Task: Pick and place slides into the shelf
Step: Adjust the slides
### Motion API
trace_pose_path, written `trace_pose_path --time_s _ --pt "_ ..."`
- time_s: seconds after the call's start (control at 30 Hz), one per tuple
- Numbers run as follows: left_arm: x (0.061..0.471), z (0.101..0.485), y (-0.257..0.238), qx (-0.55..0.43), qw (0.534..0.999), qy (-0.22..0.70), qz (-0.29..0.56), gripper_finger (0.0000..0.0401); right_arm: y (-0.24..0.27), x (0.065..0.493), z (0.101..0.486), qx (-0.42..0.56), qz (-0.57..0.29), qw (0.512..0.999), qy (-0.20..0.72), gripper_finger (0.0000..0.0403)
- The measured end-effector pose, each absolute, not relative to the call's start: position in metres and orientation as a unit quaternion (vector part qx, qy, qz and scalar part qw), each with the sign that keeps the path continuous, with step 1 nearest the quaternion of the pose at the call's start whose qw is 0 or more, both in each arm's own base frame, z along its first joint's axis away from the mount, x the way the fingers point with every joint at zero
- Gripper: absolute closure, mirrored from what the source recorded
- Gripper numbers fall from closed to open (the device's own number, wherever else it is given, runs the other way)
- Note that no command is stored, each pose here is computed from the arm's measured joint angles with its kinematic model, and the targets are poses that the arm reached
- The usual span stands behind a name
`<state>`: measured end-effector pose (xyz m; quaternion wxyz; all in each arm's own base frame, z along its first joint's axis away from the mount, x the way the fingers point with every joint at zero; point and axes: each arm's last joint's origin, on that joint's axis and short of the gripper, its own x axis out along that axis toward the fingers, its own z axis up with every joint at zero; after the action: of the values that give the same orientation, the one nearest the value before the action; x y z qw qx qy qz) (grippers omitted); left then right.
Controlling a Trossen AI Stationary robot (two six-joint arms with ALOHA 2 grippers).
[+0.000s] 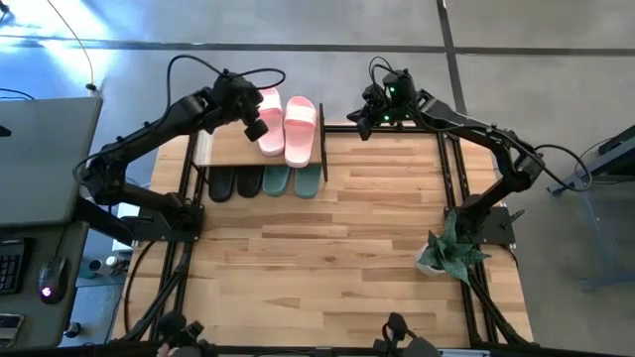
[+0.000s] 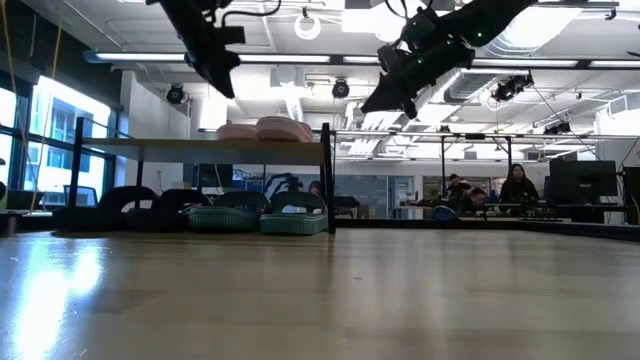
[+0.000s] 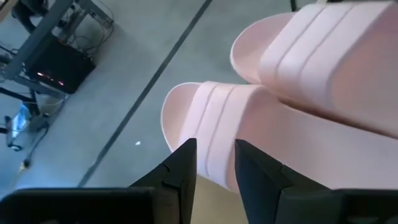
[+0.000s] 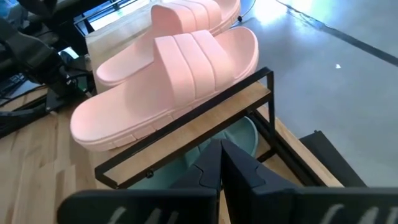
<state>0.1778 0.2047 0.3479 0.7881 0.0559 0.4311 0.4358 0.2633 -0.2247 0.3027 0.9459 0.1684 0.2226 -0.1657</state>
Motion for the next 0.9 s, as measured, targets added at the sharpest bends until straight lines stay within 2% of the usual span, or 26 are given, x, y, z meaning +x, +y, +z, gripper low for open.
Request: trace_pose_path --time_s 0.17,0.37,0.63,0.73,0.9 --pt "0.189 0.337 0.220 0.088 0.768 0.448 0.450 0.0306 -0.225 0.263 0.303 0.154 -0.168 0.947 0.226 0.0402" --pt "0.197 0.320 0.229 0.107 0.752 0.495 0.423 0.0306 -0.225 0.263 0.303 0.153 -0.168 0.947 0.226 0.0402" --pt "0.202 0.321 0.227 0.143 0.742 0.509 0.413 0.0304 -0.225 0.263 0.302 0.124 -0.161 0.951 0.231 0.0402" --pt "0.201 0.321 0.228 0.154 0.728 0.517 0.423 0.0286 -0.225 0.263 0.303 0.111 -0.158 0.953 0.233 0.0402" --pt "0.201 0.325 0.231 0.171 0.715 0.507 0.451 0.0234 -0.226 0.264 0.304 0.090 -0.155 0.957 0.230 0.0402"
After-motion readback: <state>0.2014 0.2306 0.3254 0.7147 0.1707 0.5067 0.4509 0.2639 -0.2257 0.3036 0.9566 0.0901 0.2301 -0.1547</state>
